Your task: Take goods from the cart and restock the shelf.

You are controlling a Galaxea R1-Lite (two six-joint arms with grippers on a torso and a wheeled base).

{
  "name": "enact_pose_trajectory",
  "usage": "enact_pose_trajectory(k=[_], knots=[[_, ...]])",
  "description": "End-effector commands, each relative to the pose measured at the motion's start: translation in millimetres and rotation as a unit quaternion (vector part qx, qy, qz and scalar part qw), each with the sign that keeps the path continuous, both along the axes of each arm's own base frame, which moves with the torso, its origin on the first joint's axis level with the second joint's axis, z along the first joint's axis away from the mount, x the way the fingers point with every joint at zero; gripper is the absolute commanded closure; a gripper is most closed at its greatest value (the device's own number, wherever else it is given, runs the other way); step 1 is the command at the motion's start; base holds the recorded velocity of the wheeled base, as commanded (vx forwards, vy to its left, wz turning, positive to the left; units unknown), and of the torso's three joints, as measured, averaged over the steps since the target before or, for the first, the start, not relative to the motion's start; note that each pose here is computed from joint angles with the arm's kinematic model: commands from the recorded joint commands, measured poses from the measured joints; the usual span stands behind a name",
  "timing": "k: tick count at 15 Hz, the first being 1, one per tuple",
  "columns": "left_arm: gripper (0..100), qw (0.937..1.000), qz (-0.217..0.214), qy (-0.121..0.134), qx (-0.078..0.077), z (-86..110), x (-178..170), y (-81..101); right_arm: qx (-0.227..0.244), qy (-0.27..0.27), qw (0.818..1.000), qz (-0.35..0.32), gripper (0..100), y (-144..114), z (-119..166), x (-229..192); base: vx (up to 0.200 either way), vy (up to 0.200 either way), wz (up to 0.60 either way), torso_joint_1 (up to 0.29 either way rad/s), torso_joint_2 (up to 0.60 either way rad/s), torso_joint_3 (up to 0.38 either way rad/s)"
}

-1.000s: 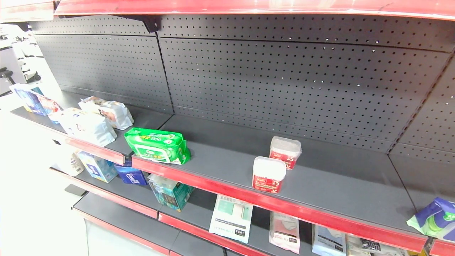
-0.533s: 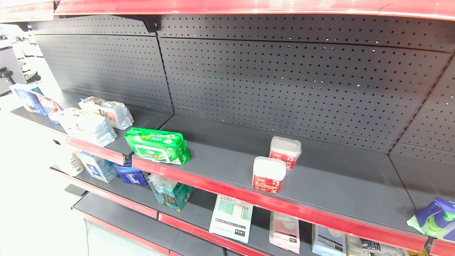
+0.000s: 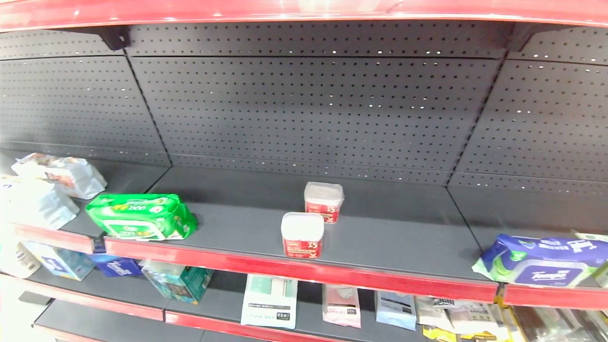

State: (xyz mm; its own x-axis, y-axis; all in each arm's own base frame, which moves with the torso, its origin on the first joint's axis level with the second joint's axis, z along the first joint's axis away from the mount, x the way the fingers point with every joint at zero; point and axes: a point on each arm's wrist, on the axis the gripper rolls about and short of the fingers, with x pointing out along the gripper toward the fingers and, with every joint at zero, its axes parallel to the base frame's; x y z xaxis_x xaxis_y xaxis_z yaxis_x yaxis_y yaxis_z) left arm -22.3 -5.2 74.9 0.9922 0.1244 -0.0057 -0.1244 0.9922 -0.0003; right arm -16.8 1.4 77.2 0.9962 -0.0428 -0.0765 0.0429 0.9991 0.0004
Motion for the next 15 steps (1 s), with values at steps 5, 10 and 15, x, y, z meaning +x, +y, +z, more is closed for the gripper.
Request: enact_pose_trajectory(k=[5,10,15], knots=[[0,1.0,0.001,0.0,0.0,0.0,0,0.0,0.0,0.004,1.0,0.0,0,0,0,1,0.0,0.0,-0.48,0.004,0.0,0.003],[0,0.9991,-0.025,-0.034,0.009,59.4,-2,-0.5,0.0,0.004,1.0,0.0,0,0,0,1,0.0,0.0,0.0,0.0,0.0,0.0],[0,0.9812,0.054,0.171,-0.071,125.3,138,28.3,0.0,0.004,1.0,0.001,0,0,0,1,0.0,0.0,0.0,0.0,0.0,0.0]])
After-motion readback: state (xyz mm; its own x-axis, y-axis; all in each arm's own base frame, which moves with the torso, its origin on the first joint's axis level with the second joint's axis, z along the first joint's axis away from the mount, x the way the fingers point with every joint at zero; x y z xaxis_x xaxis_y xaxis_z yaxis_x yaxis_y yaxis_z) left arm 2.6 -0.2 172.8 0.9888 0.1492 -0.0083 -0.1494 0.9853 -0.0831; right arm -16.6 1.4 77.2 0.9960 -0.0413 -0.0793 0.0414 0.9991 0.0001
